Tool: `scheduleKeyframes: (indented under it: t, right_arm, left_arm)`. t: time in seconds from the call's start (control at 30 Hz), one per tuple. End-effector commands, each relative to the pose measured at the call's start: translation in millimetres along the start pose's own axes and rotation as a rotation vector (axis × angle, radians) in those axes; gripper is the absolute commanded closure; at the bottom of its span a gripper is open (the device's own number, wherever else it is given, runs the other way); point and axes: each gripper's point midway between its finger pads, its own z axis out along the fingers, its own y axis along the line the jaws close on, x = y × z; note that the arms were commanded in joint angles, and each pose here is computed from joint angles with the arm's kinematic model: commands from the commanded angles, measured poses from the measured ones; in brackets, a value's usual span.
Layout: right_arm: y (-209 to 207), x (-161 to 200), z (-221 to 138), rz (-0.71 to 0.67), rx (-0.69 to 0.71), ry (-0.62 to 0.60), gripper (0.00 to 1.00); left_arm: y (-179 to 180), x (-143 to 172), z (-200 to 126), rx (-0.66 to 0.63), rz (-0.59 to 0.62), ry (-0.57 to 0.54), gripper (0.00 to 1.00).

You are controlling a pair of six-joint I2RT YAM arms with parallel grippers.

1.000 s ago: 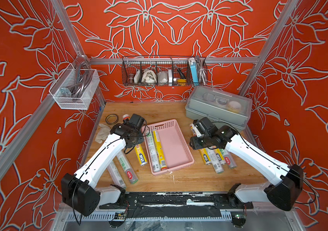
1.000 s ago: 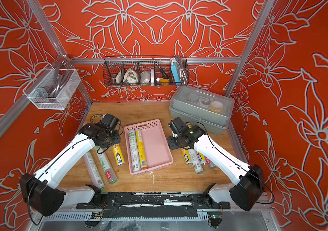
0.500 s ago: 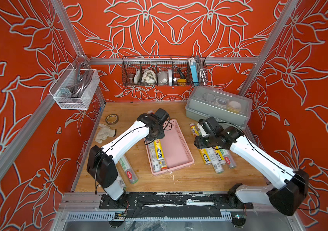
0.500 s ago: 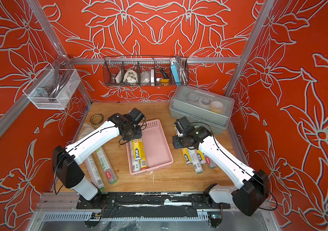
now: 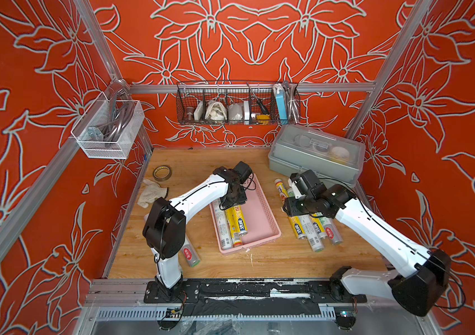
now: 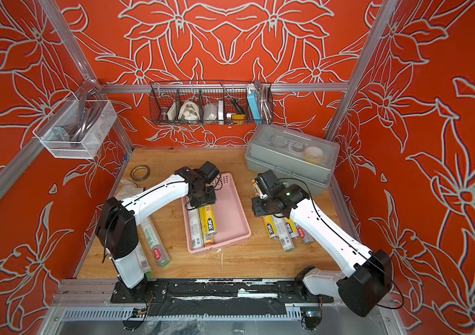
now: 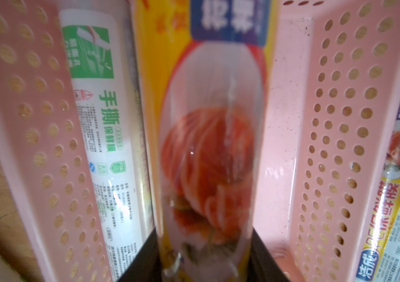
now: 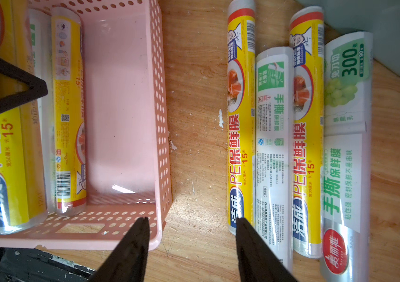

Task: Put the plastic wrap into the basket
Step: Place the plastic wrap in the basket.

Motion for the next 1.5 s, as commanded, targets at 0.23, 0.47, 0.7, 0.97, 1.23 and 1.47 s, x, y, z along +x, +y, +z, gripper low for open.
scheduleKeyframes:
  t: [0.23, 0.47, 0.7, 0.97, 1.23, 1.47]
  right_arm:
    - [-7.2, 6.9, -1.5, -0.006, 0.007, 0.013, 0.43]
    - [-8.3, 7.4, -0.7, -0.006, 0.006, 0.017, 0.43]
    - [-9.3, 7.2, -0.5, -0.006, 0.006, 0.017, 0.43]
    - [-9.4, 6.3, -1.5, -0.004, 0.003, 0.016, 0.43]
    - [-11.5, 6.9, -1.5, 0.002, 0.008, 0.019, 0.43]
    - [-13.8, 7.2, -2.4, 0.008, 0.012, 0.015, 0.43]
  left_arm:
    - [1.0, 22.2, 24.0, -0.027, -0.011, 0.045, 0.71]
    - [0.2, 23.6, 37.3, -0.048, -0.003, 0.065, 0.70]
    - [5.7, 21.7, 48.4, -0.091, -0.004, 0.056, 0.67]
    - [8.3, 20.3, 58.8, -0.127, 0.005, 0.057, 0.59]
    - [4.7, 14.5, 71.7, -0.162, 0.031, 0.059, 0.57]
    - [11.1, 14.8, 76.9, -0.195, 0.034, 0.054, 0.52]
